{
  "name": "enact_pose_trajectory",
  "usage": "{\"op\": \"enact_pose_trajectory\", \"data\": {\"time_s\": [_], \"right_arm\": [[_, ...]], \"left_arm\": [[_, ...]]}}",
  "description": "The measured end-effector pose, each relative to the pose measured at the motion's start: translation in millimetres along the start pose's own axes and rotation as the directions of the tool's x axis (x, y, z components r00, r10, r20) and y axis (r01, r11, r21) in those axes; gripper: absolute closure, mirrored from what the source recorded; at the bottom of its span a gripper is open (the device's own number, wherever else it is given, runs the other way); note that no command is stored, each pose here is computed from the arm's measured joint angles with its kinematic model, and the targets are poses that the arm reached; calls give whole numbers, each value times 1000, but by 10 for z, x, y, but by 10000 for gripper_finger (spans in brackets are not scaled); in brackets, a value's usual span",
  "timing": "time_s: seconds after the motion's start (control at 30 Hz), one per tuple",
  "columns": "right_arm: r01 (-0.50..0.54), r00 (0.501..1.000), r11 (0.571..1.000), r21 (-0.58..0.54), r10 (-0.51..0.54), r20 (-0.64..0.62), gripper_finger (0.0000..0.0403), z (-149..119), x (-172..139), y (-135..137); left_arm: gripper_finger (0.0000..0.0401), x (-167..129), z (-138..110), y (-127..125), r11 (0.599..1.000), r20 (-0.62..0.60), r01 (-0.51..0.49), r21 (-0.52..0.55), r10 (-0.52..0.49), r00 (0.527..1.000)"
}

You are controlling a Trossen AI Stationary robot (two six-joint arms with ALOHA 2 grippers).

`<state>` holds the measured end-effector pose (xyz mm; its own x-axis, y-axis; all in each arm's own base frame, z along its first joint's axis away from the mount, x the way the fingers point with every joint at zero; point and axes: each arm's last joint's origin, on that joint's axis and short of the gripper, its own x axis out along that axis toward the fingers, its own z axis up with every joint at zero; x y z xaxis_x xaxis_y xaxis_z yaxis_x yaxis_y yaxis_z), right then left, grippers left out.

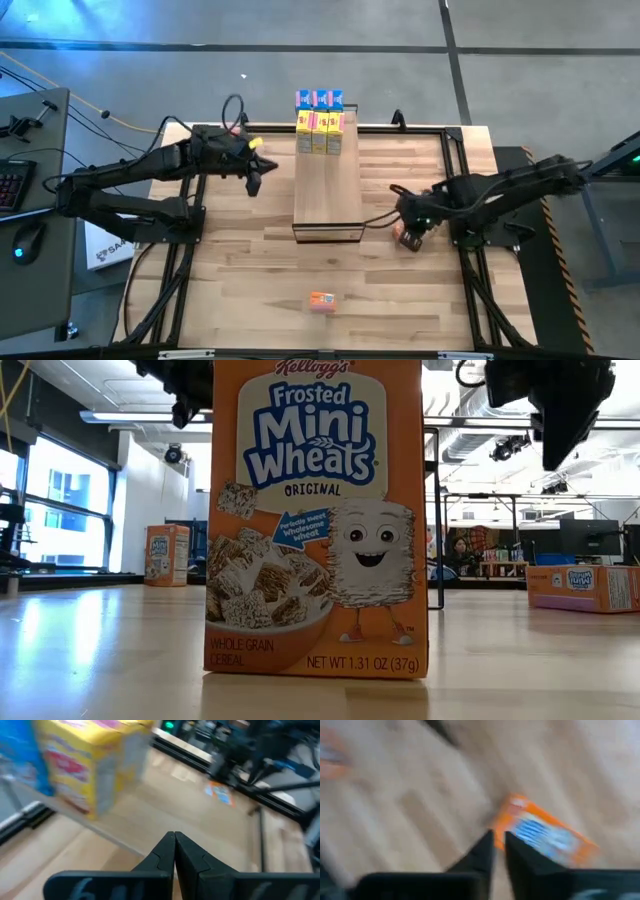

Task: Stack cereal on shelf
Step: Put the bottom right orange cereal box on the shelf

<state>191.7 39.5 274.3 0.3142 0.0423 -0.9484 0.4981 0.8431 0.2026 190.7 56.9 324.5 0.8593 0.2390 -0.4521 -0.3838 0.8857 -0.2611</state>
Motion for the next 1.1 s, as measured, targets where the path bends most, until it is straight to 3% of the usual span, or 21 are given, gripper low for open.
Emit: {"op": "enact_pose_trajectory", "data": {"time_s": [0.1,0.27,0.4,0.47,0.57,0.63,0.77,0.87,1.1], "right_arm": [[-137,987,990,-11,138,87,386,-6,55,-14],[-241,954,966,-96,254,161,384,-51,-44,26],[-281,929,936,-211,320,186,400,-59,-148,155],[-278,938,940,-196,309,156,399,-93,-121,183],[-213,975,975,-57,216,60,390,-183,-32,168],[-63,998,997,51,64,-10,384,-248,62,116],[185,982,969,162,-175,-72,384,-243,267,72],[253,967,954,158,-249,-48,388,-177,449,141],[358,933,904,234,-335,-131,402,-99,890,248]], "left_arm": [[401,27,-172,-117,998,-47,65,-22,-66,997],[401,88,-548,-371,984,-103,150,-92,-159,982],[401,91,-776,-511,983,-118,108,-148,-126,985],[401,89,-874,-545,982,-128,70,-177,-94,987],[401,51,-923,-625,976,-112,71,-205,-95,989],[401,29,-953,-675,978,-118,89,-187,-113,987],[401,26,-1016,-744,988,-146,114,-103,-129,981],[401,-1,-1038,-789,987,-153,151,-53,-157,976],[401,-104,-1079,-966,966,-124,258,-27,-259,958]]}}
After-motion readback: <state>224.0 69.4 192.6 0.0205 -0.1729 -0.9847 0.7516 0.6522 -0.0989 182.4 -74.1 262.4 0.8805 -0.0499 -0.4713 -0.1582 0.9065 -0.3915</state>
